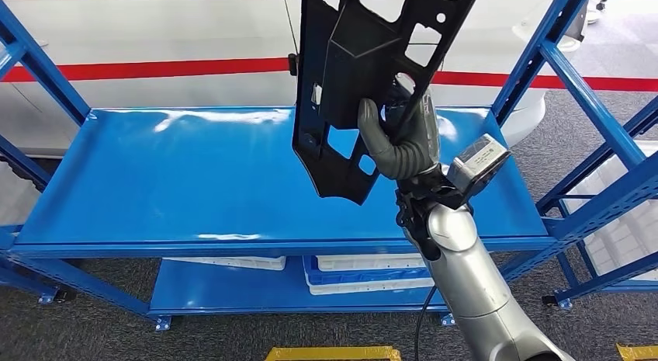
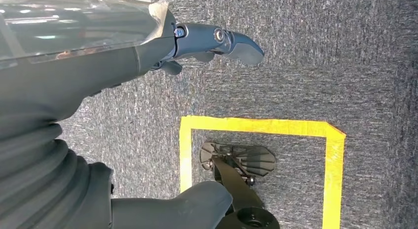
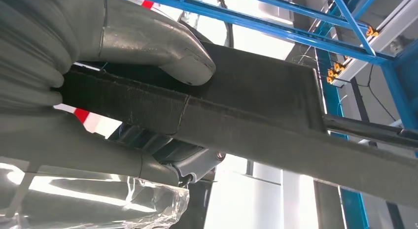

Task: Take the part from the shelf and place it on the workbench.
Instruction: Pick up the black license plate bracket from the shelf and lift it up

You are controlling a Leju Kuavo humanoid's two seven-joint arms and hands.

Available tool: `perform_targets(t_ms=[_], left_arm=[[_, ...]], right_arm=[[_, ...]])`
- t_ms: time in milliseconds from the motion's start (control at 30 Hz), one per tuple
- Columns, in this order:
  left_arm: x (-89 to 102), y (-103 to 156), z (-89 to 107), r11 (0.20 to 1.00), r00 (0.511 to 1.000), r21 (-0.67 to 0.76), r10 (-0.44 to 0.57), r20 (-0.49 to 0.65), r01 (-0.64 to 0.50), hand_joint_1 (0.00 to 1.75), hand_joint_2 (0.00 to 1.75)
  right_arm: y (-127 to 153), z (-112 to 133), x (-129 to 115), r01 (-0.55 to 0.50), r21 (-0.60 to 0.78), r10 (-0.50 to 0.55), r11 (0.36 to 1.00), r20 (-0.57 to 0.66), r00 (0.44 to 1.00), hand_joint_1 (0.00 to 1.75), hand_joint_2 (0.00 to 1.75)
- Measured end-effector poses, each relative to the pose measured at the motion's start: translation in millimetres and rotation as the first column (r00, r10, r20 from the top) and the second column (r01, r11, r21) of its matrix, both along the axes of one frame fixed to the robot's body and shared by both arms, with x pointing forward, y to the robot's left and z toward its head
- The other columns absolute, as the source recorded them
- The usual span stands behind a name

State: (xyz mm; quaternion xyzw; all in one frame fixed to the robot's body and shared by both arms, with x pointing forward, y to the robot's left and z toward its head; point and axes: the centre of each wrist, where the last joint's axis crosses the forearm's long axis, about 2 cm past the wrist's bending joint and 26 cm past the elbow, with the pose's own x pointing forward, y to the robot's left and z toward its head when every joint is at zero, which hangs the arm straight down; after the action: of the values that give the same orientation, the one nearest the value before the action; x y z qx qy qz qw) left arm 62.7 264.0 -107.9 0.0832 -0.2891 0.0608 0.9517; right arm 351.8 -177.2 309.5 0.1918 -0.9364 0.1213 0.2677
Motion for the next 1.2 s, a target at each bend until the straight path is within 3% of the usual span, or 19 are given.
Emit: perform_targets(t_ms=[1200], left_arm=[[4.6,1.7,0.8,0.999,0.999,0.035,0.002,0.044,-0.004,0.00,1.75]], right_arm=[[-3.3,-6.2,-2.7,0.039,-0.055,-0.036,0.998,0.050,0.998,1.75,1.75]])
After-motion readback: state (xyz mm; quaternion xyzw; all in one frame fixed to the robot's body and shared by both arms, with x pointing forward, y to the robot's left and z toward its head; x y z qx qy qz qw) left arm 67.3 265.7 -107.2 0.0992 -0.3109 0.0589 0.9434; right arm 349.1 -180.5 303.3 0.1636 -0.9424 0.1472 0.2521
